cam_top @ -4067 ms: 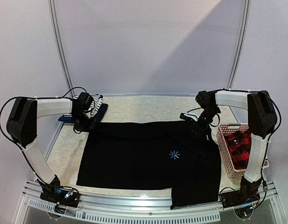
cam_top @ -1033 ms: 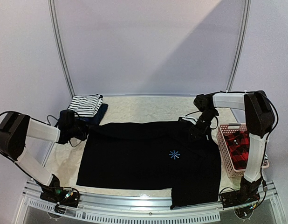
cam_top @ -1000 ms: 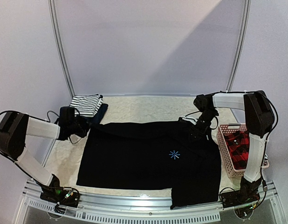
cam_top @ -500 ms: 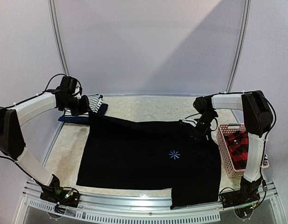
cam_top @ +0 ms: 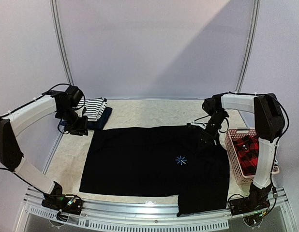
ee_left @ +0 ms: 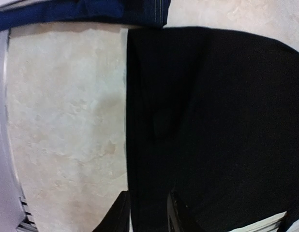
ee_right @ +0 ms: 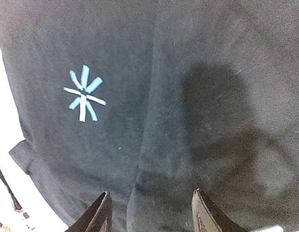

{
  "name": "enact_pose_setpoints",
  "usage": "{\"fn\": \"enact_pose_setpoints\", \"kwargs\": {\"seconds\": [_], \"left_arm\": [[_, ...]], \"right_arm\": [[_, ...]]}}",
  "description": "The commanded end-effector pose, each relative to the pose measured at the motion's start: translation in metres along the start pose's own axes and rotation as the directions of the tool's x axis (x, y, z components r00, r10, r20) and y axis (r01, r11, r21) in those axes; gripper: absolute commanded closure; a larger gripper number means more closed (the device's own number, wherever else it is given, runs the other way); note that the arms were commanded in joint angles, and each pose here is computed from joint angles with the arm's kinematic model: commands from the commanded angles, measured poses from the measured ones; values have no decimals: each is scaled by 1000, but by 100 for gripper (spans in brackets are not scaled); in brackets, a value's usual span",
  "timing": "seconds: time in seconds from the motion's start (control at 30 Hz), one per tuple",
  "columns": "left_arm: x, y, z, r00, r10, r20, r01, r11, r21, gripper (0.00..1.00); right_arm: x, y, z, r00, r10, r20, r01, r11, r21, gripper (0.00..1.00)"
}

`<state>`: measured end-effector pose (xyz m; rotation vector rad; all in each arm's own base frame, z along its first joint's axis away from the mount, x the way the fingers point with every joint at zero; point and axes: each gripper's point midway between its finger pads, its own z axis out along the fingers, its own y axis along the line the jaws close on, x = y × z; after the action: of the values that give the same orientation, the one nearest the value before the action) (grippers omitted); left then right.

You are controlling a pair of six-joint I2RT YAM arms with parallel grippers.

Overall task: Fold and stack the mixed laundry pile
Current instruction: Adjust the 1/3-folded T-shirt at the center of the board.

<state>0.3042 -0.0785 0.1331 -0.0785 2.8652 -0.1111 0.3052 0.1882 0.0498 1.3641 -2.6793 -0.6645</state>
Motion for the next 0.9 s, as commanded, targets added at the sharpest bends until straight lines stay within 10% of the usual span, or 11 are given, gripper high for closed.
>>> {"fn": "enact_pose_setpoints", "kwargs": {"seconds": [0.0, 0.4, 0.87], "left_arm": [[-17, 15, -24, 995, -11, 94, 18, 997, -76, 71], [0, -23, 71, 921, -389, 5, 379, 901, 211, 63], [30, -12, 91, 844, -535, -35, 523, 807, 274, 62]], "right_arm": [[-12, 7, -51, 996, -29, 88, 28, 1000, 13, 44], [43, -23, -25, 998, 36, -46, -26, 977, 209, 41], [43, -12, 13, 995, 24, -99, -10, 990, 142, 42]]}}
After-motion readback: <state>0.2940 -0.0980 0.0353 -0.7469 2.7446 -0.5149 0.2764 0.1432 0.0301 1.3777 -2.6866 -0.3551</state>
